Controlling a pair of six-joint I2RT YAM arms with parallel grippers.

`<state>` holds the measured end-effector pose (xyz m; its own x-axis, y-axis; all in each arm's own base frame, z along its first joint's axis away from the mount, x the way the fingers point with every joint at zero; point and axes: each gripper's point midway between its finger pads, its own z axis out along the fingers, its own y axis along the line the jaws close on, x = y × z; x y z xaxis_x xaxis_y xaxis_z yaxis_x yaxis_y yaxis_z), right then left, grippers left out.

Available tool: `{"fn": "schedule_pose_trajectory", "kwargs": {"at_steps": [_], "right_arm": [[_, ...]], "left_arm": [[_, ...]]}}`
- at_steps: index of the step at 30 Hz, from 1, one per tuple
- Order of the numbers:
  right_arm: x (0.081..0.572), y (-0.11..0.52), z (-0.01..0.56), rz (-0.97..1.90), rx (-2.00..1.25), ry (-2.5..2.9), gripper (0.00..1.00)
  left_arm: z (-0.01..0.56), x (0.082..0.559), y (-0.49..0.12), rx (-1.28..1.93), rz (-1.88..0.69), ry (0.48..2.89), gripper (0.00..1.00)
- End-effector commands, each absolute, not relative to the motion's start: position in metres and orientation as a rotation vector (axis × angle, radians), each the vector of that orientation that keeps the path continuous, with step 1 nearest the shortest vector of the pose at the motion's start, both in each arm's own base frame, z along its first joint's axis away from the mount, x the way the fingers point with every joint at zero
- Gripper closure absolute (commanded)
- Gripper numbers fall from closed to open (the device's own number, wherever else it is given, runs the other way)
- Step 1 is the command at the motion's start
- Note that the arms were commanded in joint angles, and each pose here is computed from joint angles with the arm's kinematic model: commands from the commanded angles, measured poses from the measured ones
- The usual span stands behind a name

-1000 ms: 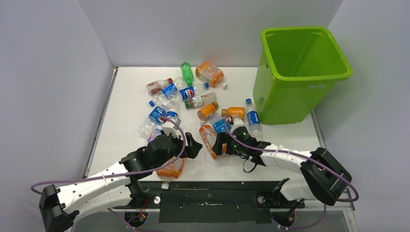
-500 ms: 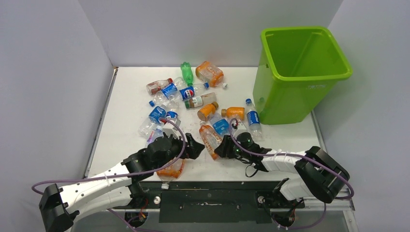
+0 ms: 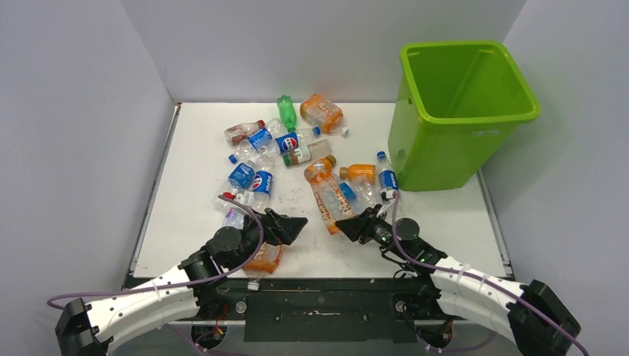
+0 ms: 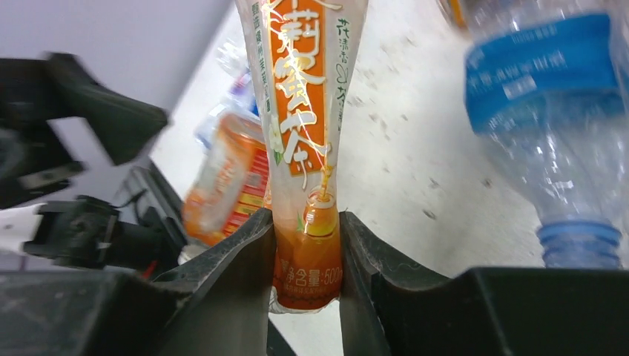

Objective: Put the plastic bottles in the bin
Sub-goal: Pick up the plastic bottle at the center of the board.

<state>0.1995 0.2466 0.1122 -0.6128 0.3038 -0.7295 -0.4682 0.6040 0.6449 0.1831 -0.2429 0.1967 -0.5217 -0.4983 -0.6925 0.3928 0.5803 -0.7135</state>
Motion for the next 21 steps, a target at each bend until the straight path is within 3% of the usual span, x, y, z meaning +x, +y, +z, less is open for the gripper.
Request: {"fn": "schedule_pose_trajectory", "kwargs": {"at_steps": [1, 18, 21], "right_arm": [[0.19, 0.25, 0.18, 1.228, -0.195, 1.66, 0.92], [0.137, 0.261, 0.279, 1.528, -0.289, 1.297, 0.95], [0.131, 0.261, 0.285, 1.546, -0.3, 1.272, 0.95]], "left_arm": [[0.246, 0.188, -0.241, -0.196, -1.293, 1.553, 0.04], [0.338, 0.157, -0.324, 0.218, -1.637, 1.293, 0.01], [0.34, 0.159, -0.329, 0.222, -1.642, 1.292, 0.18]]}}
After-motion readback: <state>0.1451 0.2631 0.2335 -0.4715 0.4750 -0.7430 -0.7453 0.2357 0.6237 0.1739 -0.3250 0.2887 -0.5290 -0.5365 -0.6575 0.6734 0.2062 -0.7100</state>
